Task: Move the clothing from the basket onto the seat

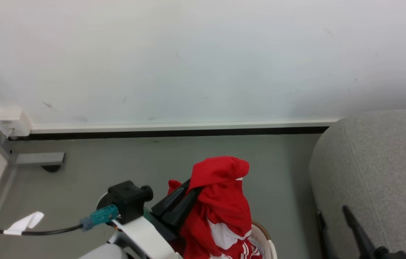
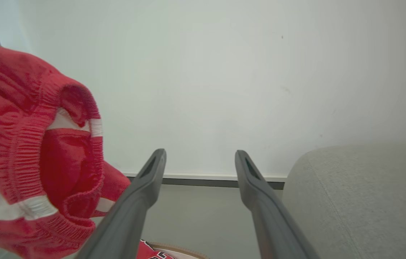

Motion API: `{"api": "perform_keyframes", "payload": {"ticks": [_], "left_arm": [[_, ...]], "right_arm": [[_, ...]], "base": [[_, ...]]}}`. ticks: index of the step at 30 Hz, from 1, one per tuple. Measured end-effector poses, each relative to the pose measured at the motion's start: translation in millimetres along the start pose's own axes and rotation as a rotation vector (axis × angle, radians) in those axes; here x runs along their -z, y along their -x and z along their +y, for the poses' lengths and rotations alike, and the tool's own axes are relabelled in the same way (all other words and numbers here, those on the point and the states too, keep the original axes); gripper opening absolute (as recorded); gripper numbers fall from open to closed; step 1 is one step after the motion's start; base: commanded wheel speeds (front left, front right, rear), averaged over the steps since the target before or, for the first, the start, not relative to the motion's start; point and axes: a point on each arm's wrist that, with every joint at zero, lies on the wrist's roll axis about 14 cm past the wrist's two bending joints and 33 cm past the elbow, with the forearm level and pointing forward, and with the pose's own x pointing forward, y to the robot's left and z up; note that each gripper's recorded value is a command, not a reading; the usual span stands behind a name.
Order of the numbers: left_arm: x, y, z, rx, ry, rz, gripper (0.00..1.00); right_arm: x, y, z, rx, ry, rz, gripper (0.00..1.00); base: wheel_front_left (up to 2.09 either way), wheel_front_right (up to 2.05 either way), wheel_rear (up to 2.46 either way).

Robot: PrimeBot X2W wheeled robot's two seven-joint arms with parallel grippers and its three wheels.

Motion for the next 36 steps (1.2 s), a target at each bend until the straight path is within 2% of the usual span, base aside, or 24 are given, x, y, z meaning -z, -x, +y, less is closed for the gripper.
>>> {"api": "perform_keyframes", "payload": {"ticks": [5,9,16,25,31,32,33,36], "left_arm": [[-28.4,3.1,-10.8,0.026,-0.037,-0.057,0.0],[-36.8,2.4,-15.3,0.038,-0.05,-0.07,0.0],[-40.6,0.3,-22.2,0.062,-0.062,-0.069,0.0],[-39.3,-2.7,-36.2,0.101,-0.047,-0.069,0.0],[-34.7,-4.0,-41.8,0.117,-0.037,-0.058,0.0],[-34.3,-4.1,-41.5,0.116,-0.036,-0.057,0.0],[-33.4,-4.1,-40.7,0.113,-0.037,-0.054,0.0],[-29.4,-3.6,-36.0,0.096,-0.037,-0.04,0.0]], "right_arm": [[-12.0,8.4,40.1,-0.144,-0.076,-0.026,1.0],[-14.6,20.9,72.3,-0.311,-0.087,-0.001,1.0],[-3.5,34.1,109.4,-0.574,-0.021,0.098,1.0],[16.0,22.0,149.7,-0.752,-0.011,0.197,1.0],[23.4,6.4,178.6,-0.801,-0.032,0.22,1.0],[23.4,3.7,182.7,-0.801,-0.045,0.222,0.52],[23.2,1.5,185.5,-0.796,-0.067,0.225,0.0],[22.7,-2.1,193.3,-0.797,-0.1,0.231,0.0]], "base": [[0.0,0.0,0.0],[0.0,0.0,0.0],[0.0,0.0,0.0],[0.0,0.0,0.0],[0.0,0.0,0.0],[0.0,0.0,0.0],[0.0,0.0,0.0],[0.0,0.0,0.0]]}}
